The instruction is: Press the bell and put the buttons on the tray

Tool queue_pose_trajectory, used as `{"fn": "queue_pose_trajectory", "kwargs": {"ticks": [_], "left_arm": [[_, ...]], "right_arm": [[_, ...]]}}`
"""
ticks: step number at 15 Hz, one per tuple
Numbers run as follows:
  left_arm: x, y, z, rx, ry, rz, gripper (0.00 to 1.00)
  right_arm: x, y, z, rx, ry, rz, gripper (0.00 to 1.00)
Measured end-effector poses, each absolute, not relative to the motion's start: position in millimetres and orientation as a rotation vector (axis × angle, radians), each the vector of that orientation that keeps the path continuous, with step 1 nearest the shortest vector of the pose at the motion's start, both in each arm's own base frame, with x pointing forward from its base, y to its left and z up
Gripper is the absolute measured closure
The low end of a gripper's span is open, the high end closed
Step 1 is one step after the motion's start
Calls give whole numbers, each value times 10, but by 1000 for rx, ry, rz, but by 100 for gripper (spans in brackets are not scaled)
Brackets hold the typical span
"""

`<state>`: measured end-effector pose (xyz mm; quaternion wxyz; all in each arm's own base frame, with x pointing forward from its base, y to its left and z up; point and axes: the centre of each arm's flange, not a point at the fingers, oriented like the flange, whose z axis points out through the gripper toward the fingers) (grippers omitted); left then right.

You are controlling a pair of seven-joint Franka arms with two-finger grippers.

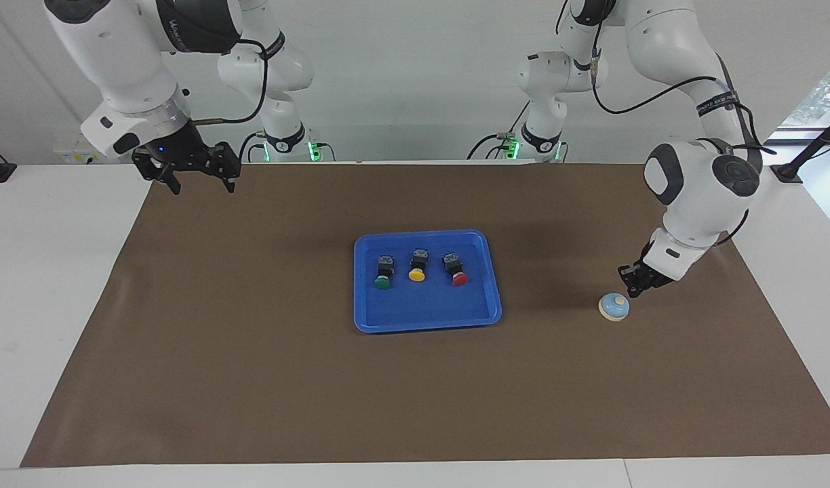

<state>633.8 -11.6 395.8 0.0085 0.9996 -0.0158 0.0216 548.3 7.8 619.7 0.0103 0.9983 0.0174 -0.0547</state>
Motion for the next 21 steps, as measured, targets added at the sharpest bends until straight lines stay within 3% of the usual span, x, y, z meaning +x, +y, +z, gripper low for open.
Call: {"fn": "queue_pose_trajectory", "kwargs": {"ticks": [9,21], "left_arm": [[6260,-99,3753,3124,-35,51,99],[6106,-96,3393,3125,-7,82,99]], "right_arm": [[5181,-196,6469,3118,10,-216,0],[5167,-283,6481,3120,-16,-213,0]]}}
